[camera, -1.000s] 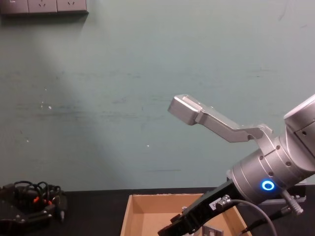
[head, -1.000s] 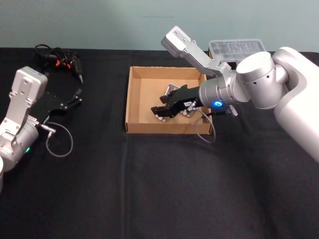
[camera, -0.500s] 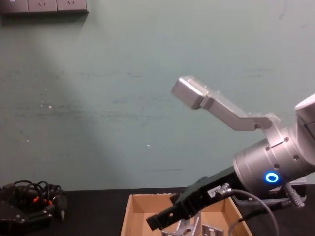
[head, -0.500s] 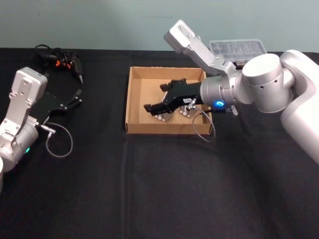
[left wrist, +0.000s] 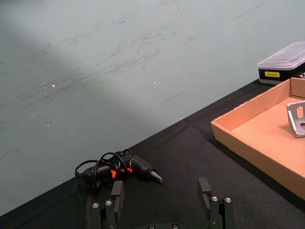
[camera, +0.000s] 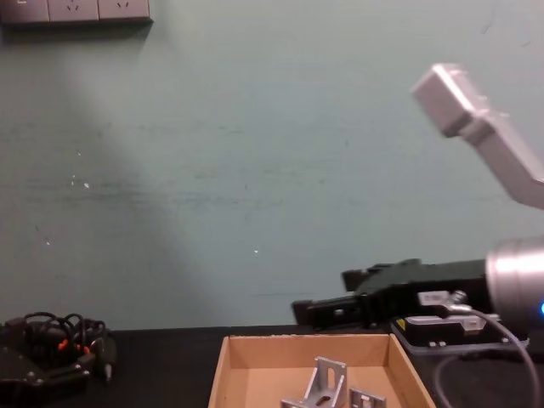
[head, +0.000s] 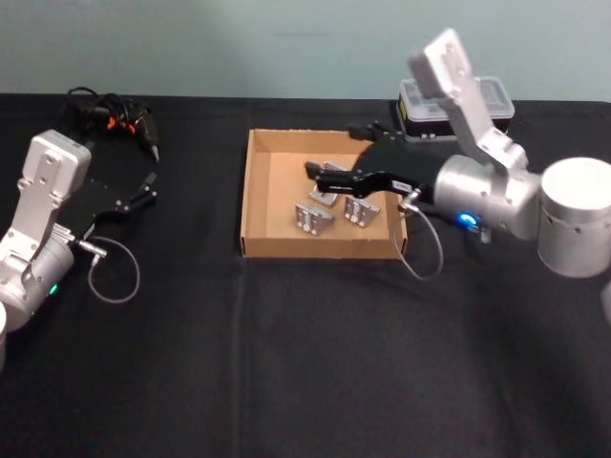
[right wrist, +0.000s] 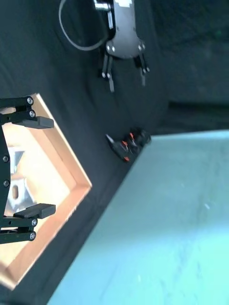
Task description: Use one hand to pick up the angle iron from the table and place it into the box.
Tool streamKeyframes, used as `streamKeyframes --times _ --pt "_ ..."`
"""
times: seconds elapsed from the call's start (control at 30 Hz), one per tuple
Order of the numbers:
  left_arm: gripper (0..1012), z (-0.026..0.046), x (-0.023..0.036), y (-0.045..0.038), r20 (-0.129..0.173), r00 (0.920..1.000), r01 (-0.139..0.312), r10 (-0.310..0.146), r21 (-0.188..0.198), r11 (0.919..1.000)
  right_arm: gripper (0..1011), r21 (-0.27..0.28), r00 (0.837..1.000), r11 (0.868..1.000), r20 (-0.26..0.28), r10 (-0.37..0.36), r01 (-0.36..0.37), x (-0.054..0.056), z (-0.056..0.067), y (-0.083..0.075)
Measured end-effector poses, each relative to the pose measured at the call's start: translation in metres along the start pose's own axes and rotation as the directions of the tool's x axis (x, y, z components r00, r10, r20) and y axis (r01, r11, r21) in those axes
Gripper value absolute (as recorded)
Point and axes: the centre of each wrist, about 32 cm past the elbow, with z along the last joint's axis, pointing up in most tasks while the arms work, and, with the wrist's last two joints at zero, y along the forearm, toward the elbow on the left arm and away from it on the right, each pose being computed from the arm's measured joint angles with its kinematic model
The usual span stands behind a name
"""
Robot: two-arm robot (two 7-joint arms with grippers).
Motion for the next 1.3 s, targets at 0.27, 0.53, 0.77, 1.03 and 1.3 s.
streamKeyframes --times 0.27,0.53,0.77,1.03,1.3 --pt "1011 0.0 0.0 0.0 0.0 1.0 0.0 0.0 0.0 1.0 1003 0.065 0.993 0.991 0.006 -0.116 0.115 -0.01 -0.029 -0.015" --pt "1011 0.0 0.0 0.0 0.0 1.0 0.0 0.0 0.0 1.0 1003 0.083 0.991 0.989 0.032 -0.128 0.125 -0.015 -0.039 -0.016" --pt "1011 0.0 0.0 0.0 0.0 1.0 0.0 0.0 0.0 1.0 1003 0.084 0.991 0.989 0.031 -0.128 0.125 -0.015 -0.04 -0.017" --pt "1011 0.0 0.0 0.0 0.0 1.0 0.0 0.0 0.0 1.0 1003 0.085 0.991 0.988 0.03 -0.13 0.127 -0.015 -0.039 -0.017" --pt "1011 0.0 0.0 0.0 0.0 1.0 0.0 0.0 0.0 1.0 1003 0.086 0.991 0.988 0.029 -0.133 0.13 -0.015 -0.039 -0.017"
